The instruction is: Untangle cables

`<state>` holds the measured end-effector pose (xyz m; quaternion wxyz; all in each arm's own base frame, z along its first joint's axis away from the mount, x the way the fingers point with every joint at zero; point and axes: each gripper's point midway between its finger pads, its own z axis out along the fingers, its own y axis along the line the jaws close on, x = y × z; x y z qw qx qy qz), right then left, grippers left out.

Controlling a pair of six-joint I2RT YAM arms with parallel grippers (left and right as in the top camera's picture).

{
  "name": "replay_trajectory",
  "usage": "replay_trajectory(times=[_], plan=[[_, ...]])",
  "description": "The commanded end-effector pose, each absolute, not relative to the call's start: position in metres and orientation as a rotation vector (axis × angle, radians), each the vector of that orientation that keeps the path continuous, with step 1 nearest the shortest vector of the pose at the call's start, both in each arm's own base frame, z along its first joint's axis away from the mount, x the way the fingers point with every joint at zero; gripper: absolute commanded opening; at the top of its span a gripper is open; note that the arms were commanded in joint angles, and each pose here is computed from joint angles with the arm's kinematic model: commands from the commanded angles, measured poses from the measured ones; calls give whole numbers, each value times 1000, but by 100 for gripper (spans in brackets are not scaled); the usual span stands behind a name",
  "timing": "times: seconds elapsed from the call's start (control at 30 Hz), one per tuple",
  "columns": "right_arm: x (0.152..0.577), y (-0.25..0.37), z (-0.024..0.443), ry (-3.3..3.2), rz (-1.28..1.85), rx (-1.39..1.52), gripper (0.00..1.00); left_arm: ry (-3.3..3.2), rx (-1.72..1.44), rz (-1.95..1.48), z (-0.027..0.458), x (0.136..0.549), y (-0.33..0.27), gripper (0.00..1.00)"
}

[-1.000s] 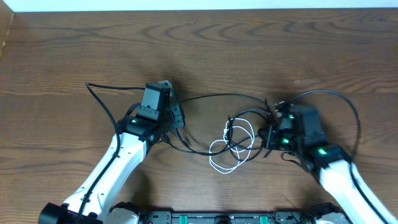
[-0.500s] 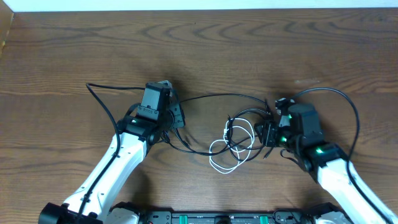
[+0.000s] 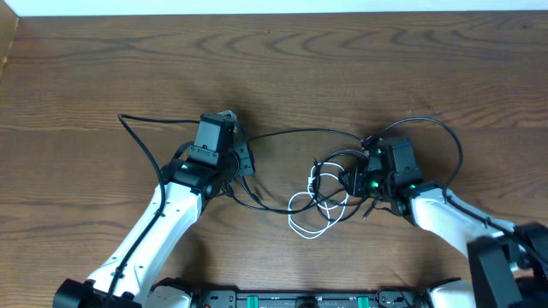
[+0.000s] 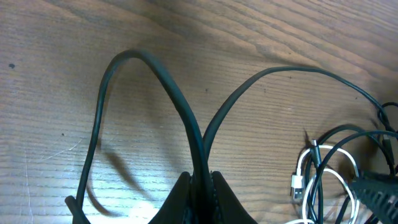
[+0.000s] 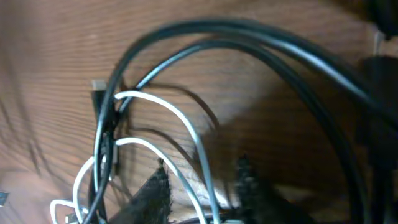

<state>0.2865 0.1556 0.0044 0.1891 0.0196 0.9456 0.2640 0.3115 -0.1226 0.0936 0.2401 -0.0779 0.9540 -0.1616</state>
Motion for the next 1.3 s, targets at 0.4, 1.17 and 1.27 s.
replay_trajectory(times=[0.4,1.17,1.27], plan=[[296,181,110,2344,1120,-160,1,2629,-231,-446,89,309,-121,8],[261,114,182,2206,837,-68,1,2632,-234,-441,89,308,-120,89],[252,124,182,2220,920,-103,1,2632,-234,-441,89,308,-120,90]])
